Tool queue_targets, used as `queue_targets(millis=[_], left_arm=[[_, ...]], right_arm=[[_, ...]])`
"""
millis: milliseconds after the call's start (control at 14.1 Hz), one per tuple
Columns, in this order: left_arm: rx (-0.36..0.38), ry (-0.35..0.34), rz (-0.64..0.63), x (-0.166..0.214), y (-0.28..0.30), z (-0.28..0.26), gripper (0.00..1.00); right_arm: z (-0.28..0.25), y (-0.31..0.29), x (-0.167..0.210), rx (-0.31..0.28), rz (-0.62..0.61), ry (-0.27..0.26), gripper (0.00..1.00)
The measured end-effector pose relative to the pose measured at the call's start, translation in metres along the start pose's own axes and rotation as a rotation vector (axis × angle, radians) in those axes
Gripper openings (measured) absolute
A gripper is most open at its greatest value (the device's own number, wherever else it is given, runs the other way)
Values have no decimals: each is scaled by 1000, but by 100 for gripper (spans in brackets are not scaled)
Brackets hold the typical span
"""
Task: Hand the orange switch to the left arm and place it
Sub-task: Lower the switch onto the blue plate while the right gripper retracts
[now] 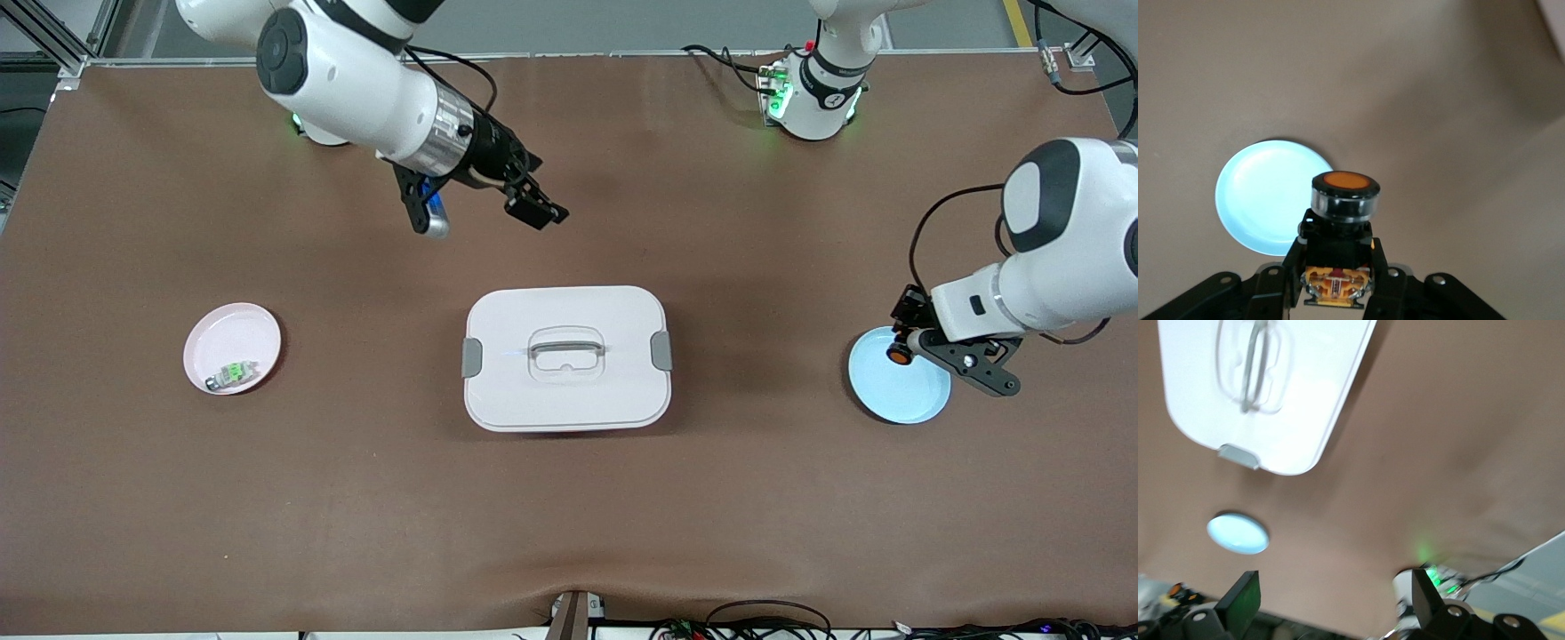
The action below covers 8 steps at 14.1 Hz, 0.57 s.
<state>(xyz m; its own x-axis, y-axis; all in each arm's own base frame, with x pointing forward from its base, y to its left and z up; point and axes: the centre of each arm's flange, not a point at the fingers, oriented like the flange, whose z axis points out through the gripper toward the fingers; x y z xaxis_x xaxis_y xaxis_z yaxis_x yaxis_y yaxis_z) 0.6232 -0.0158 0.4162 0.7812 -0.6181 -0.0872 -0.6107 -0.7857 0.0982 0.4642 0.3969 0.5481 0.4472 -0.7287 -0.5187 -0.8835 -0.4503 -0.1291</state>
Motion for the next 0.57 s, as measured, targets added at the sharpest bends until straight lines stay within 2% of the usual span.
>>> queue_targets(millis=[283,424,566], left_arm=[[8,-15,248,-18,-57,50,41],[23,-30,361,-20,-74,76,41],[28,-49,493,-21,-86,99,41]], right_arm=[[-23,26,5,-98,-207,159,100],[-37,32,15,-128,-286,185,100],[-60,36,40,-157,-363,182,100]])
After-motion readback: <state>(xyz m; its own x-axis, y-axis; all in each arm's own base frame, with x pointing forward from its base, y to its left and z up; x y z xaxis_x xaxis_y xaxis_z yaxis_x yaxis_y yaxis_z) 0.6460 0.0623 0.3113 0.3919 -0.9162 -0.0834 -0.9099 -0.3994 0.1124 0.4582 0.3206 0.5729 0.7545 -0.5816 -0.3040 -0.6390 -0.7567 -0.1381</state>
